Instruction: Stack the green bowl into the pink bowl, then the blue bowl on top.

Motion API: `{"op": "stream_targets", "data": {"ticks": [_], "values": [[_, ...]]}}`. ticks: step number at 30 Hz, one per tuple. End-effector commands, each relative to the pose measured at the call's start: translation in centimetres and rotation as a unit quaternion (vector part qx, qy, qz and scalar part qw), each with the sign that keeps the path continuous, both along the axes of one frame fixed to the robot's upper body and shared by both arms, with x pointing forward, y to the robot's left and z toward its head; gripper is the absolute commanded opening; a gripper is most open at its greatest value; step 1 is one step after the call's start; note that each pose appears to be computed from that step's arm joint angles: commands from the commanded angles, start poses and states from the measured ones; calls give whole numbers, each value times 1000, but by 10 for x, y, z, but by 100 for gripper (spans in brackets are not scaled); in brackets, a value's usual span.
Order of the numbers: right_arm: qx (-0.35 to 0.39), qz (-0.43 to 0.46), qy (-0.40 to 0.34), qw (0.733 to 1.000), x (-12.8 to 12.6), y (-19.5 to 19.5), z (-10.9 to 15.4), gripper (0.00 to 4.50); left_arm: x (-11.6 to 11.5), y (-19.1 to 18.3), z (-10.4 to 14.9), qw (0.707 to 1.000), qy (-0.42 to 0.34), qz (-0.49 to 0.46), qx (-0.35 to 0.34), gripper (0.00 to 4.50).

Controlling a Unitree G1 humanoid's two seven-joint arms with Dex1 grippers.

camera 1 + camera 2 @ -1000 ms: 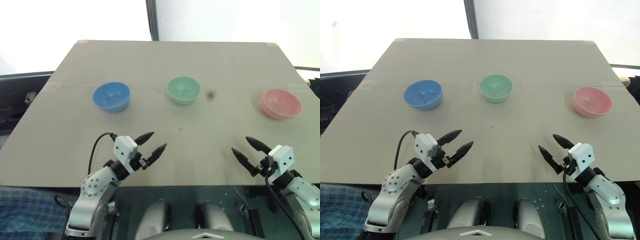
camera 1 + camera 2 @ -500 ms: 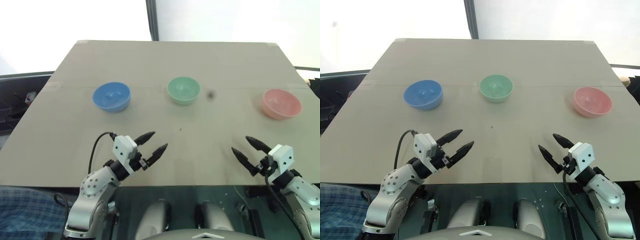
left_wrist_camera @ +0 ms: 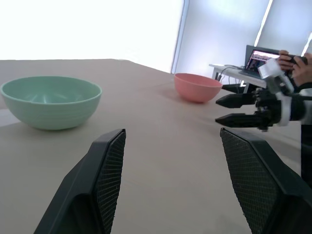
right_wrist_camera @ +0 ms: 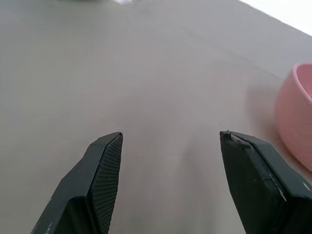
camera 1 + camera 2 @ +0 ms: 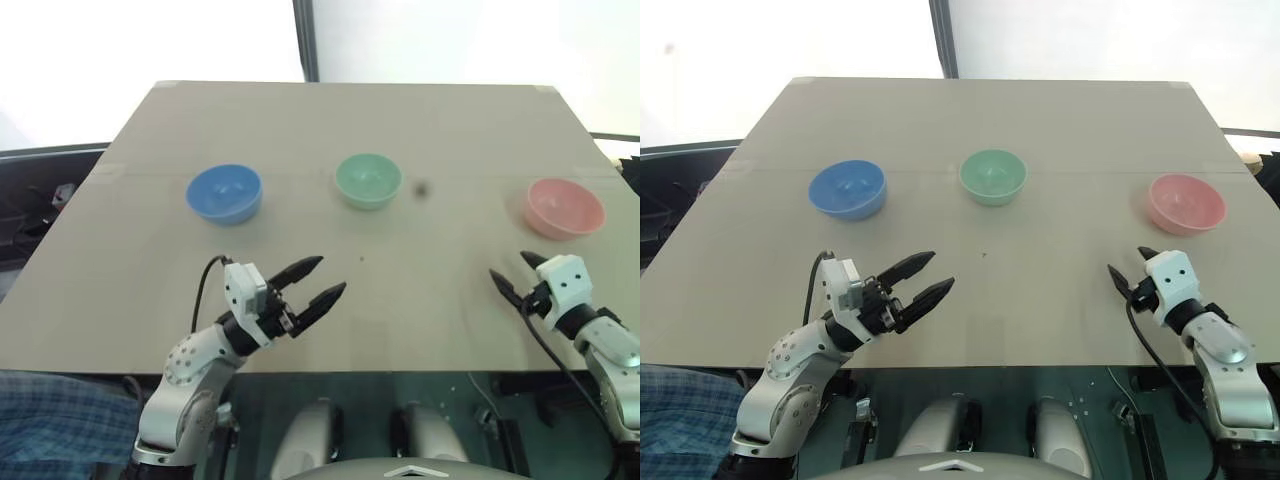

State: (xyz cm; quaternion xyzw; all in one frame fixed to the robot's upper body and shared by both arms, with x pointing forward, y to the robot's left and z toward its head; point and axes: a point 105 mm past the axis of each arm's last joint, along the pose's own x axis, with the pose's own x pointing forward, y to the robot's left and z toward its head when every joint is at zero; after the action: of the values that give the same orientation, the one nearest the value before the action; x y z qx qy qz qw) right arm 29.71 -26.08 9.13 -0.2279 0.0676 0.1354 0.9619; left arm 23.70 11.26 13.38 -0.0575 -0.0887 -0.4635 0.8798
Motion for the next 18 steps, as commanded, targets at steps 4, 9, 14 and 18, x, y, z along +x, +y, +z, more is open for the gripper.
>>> {"op": "stream_targets", "data": {"ticks": [4, 9, 14, 18], "values": [[-113, -64, -60, 990, 40, -48, 50, 333, -6, -13, 27, 997, -39, -49, -51, 329], [-129, -75, -24, 989, 65, -67, 60, 333, -2, -14, 27, 996, -45, -53, -61, 329], [-124, -28, 40, 991, 78, -61, 56, 333, -1, -15, 26, 995, -50, -55, -68, 329], [-129, 0, 56, 990, 83, -55, 60, 333, 1, -15, 23, 995, -53, -52, -69, 329]]}}
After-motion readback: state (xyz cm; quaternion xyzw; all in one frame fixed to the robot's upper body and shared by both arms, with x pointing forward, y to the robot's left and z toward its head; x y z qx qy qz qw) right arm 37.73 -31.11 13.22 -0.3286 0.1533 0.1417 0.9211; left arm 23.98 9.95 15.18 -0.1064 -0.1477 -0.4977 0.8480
